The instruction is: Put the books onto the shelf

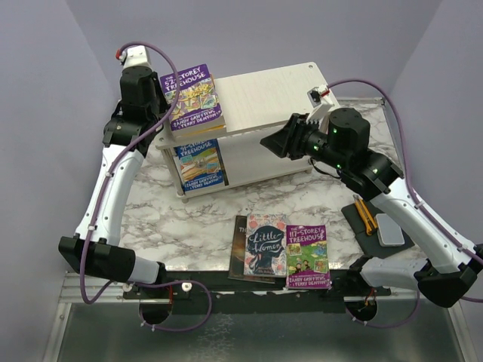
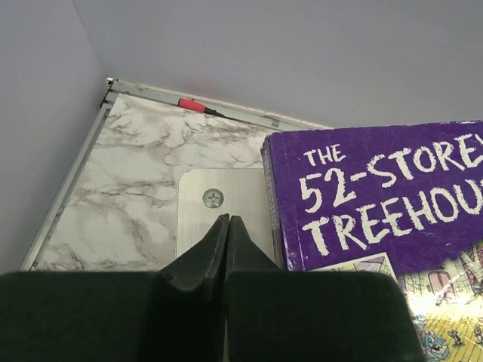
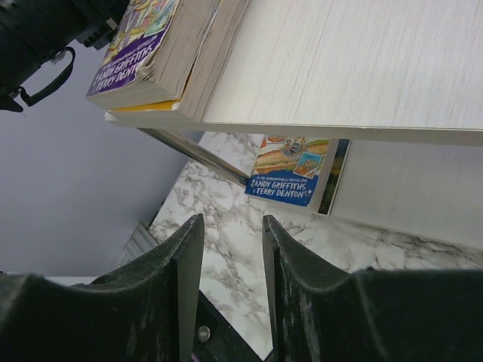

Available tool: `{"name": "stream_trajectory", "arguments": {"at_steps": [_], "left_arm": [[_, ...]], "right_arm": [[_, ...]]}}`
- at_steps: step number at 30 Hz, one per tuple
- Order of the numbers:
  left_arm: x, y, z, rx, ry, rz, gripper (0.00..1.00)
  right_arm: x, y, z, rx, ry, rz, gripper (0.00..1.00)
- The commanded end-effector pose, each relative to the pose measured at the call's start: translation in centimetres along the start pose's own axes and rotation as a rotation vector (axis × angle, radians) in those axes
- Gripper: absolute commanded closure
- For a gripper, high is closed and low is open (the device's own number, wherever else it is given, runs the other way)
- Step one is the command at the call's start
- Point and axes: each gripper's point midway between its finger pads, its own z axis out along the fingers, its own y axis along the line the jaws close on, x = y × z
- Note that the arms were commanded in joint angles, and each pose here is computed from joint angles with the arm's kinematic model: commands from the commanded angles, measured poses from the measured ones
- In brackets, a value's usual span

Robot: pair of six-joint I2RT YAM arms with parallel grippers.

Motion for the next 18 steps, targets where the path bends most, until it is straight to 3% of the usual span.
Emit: {"name": "stream_trajectory", "arguments": {"at_steps": [1, 18], "left_arm": [[-0.7, -1.0, -0.2, 0.058, 0.000, -0.008, 1.00], [-0.9, -2.2, 0.2, 0.109, 0.001, -0.008, 1.00]], "right_arm": [[0.3, -0.1, 0.3, -0.013, 0.009, -0.009, 0.60], [0.9, -0.4, 0.7, -0.013, 0.028, -0.003, 0.60]]}}
